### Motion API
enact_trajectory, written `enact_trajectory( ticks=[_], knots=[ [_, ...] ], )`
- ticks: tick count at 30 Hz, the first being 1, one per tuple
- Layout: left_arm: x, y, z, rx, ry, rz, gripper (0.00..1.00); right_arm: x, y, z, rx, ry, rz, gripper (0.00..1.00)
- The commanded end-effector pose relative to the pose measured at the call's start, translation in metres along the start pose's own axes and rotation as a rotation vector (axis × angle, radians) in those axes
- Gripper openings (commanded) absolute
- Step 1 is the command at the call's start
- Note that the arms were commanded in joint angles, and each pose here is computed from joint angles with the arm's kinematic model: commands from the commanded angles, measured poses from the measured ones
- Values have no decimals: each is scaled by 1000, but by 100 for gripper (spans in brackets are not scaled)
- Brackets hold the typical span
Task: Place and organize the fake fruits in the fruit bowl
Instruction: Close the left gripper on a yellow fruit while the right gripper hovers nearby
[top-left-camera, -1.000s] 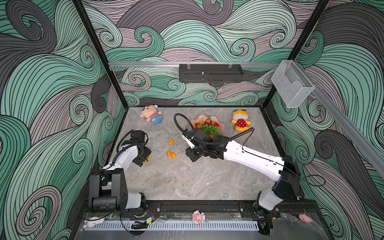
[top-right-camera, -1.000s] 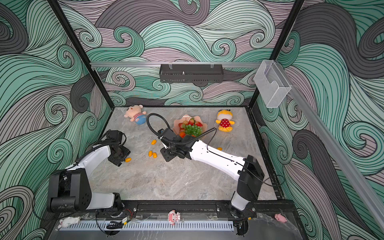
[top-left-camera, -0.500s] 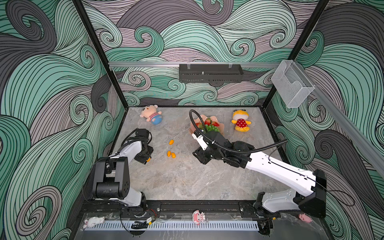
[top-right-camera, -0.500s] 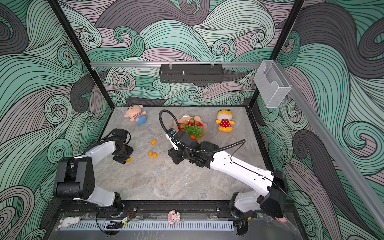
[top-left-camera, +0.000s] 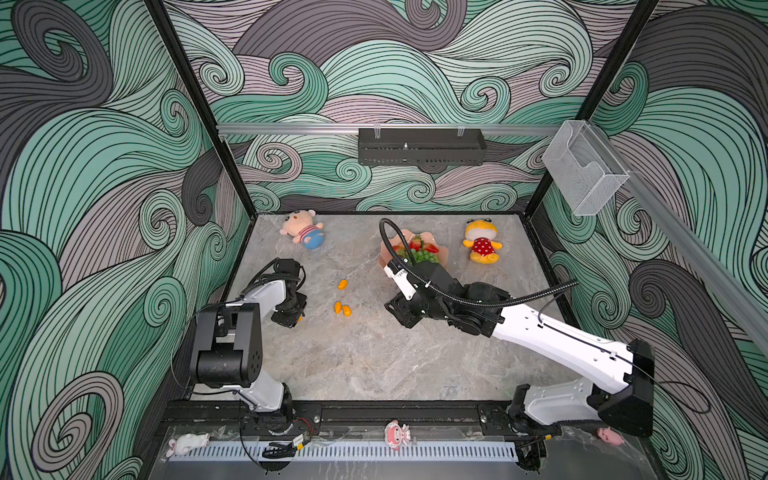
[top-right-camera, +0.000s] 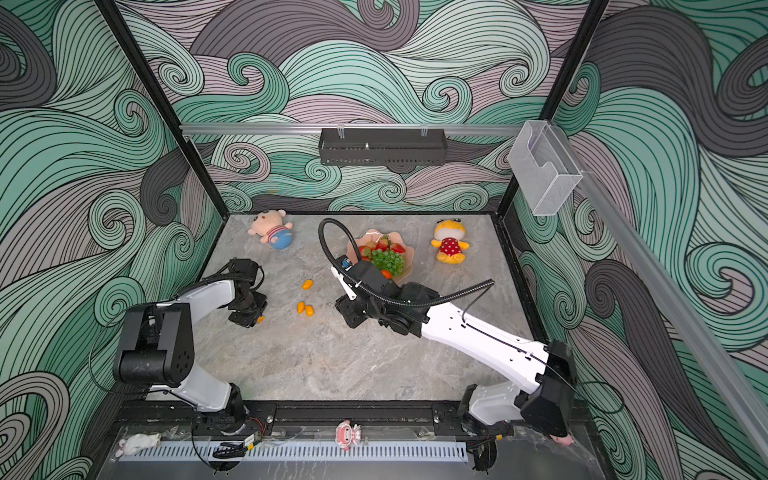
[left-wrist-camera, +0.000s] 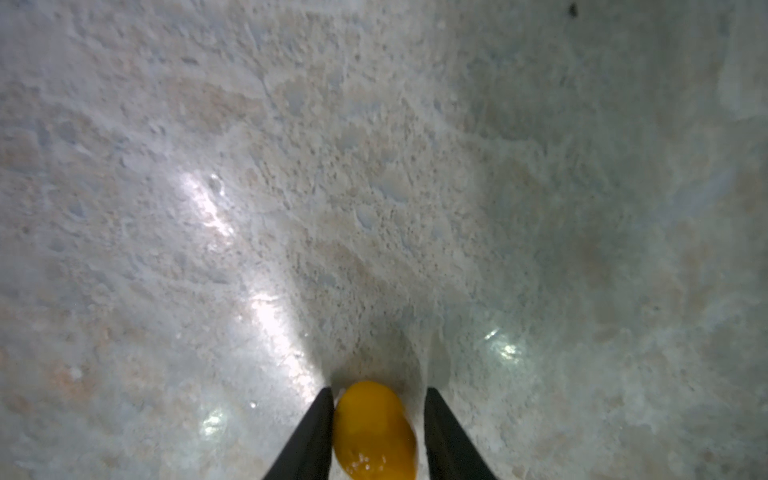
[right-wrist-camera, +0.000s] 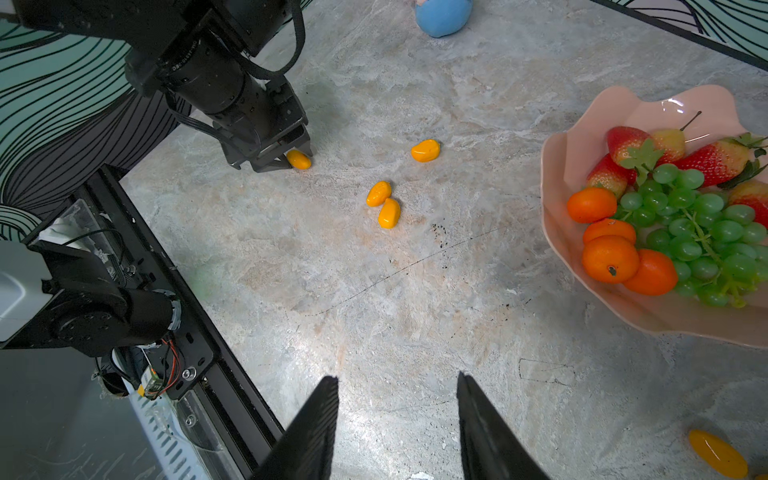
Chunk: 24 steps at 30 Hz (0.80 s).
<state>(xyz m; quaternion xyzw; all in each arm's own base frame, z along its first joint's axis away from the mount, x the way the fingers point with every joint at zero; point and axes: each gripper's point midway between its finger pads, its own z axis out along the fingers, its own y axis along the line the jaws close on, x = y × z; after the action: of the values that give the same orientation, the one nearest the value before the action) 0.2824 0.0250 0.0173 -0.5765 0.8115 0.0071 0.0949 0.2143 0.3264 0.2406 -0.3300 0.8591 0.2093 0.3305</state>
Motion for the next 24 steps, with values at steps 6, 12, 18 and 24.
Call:
enact_trajectory(
  ticks=[6,12,18,24],
  knots=[
    [1,-8,2,11,7,-9,30,4,-7,0,30,6,-8,46],
    [3,-10,0,30,13,6,21,7,-10,2,41,12,5,46],
    [3,-10,-16,59,5,50,20,12,-19,1,55,9,57,46],
    [8,-16,-43,137,-3,184,18,19,-36,0,65,-11,163,48]
  ],
)
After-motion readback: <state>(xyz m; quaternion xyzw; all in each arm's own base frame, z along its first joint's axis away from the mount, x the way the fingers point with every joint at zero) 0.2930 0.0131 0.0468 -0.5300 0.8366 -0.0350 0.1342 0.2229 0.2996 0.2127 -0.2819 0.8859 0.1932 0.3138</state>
